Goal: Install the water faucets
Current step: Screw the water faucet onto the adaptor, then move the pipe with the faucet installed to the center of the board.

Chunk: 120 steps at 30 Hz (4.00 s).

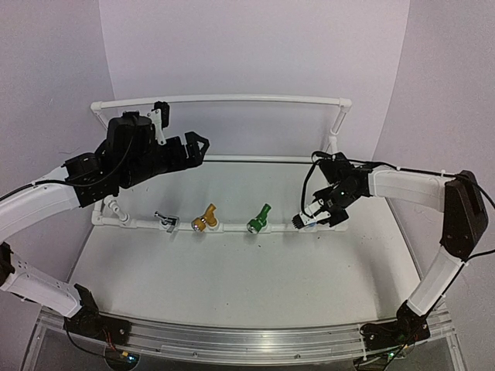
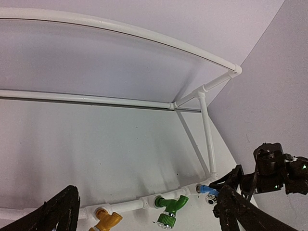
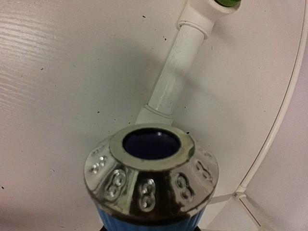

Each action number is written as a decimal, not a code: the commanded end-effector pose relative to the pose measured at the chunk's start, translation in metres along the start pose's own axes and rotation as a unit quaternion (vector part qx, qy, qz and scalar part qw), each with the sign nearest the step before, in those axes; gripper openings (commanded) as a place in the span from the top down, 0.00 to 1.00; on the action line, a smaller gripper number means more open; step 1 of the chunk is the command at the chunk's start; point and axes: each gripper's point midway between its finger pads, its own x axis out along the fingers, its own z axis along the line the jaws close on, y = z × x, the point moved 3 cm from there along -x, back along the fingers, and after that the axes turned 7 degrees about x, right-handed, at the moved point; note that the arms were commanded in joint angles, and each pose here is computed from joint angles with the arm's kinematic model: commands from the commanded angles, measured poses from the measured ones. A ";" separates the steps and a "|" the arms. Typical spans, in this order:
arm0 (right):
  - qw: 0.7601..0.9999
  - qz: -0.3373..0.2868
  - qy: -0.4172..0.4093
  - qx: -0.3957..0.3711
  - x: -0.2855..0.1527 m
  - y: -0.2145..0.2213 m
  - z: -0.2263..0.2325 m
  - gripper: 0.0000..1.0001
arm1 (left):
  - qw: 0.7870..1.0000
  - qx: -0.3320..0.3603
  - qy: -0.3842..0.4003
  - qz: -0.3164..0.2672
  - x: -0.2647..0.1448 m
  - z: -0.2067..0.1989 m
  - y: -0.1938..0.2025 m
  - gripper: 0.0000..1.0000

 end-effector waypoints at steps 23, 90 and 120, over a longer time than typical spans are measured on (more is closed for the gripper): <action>0.993 0.104 -0.029 -0.045 0.013 -0.009 0.008 1.00 | 0.989 0.069 0.033 0.127 0.020 0.006 0.024 0.00; 0.989 0.134 -0.014 0.061 0.015 0.031 0.003 1.00 | 0.751 0.035 -0.223 0.621 0.032 0.217 0.250 0.69; 0.989 0.116 0.002 0.089 -0.003 0.038 0.002 1.00 | 0.953 0.113 -0.148 0.237 0.107 0.153 0.009 0.12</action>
